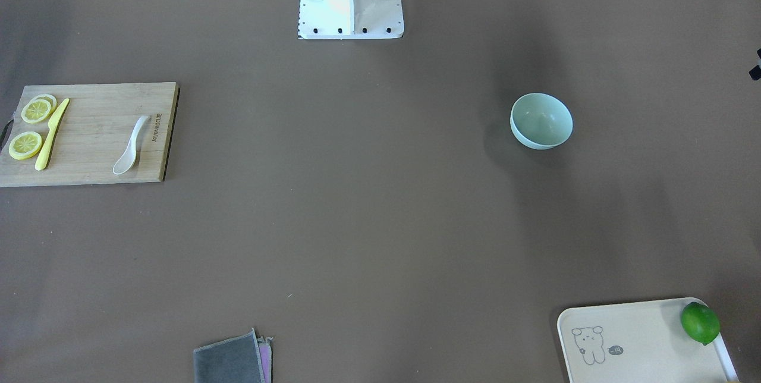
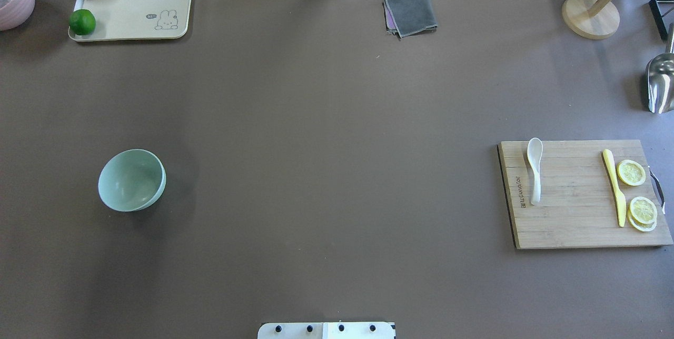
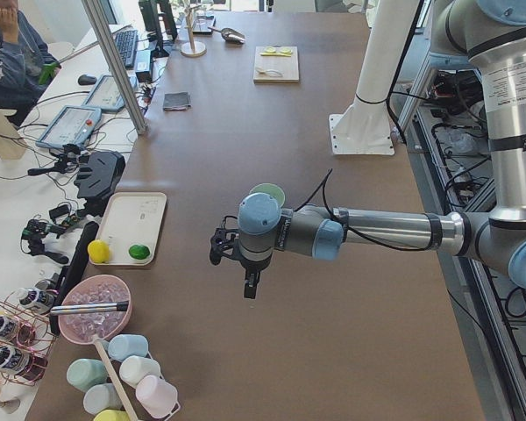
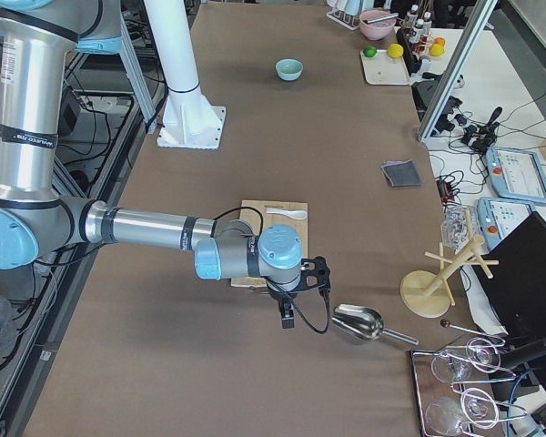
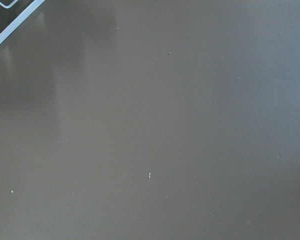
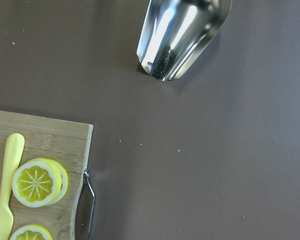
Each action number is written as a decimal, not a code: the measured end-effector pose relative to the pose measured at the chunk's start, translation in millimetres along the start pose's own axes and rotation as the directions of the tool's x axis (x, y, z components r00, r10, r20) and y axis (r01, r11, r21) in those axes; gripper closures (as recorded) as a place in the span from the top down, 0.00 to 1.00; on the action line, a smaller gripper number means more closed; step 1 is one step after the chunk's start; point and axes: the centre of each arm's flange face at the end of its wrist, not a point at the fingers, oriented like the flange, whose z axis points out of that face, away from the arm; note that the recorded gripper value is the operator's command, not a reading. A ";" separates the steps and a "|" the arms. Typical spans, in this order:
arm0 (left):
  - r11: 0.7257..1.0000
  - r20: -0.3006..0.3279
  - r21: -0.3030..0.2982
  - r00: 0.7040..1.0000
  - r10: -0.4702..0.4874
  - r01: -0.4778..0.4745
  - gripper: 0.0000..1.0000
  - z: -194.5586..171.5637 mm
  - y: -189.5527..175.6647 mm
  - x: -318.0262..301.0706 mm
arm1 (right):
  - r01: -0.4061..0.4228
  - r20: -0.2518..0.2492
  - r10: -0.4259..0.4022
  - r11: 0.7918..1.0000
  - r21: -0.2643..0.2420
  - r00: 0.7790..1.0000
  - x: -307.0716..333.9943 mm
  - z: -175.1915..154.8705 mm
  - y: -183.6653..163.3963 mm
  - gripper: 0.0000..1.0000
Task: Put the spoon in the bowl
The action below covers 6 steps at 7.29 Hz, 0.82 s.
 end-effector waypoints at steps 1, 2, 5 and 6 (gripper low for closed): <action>1.000 0.000 0.006 1.000 0.005 -0.005 0.98 -0.6 -0.5 0.7 | 0.000 0.018 0.000 1.000 0.002 1.000 -1.9 -0.2 -0.7 1.00; 1.000 0.000 0.009 1.000 0.009 -0.009 0.98 -0.8 -0.7 1.2 | 0.001 0.025 -0.001 1.000 0.004 1.000 -3.5 -1.0 -1.7 1.00; 0.999 -0.004 0.032 0.999 0.039 -0.039 0.98 -3.3 -0.4 4.6 | 0.001 0.032 -0.001 1.000 0.008 0.999 -5.4 -2.4 -3.2 1.00; 0.998 -0.005 0.037 0.999 0.045 -0.045 0.98 -1.6 4.1 3.0 | 0.001 0.032 -0.002 1.000 0.009 0.999 -6.0 -2.9 -3.4 1.00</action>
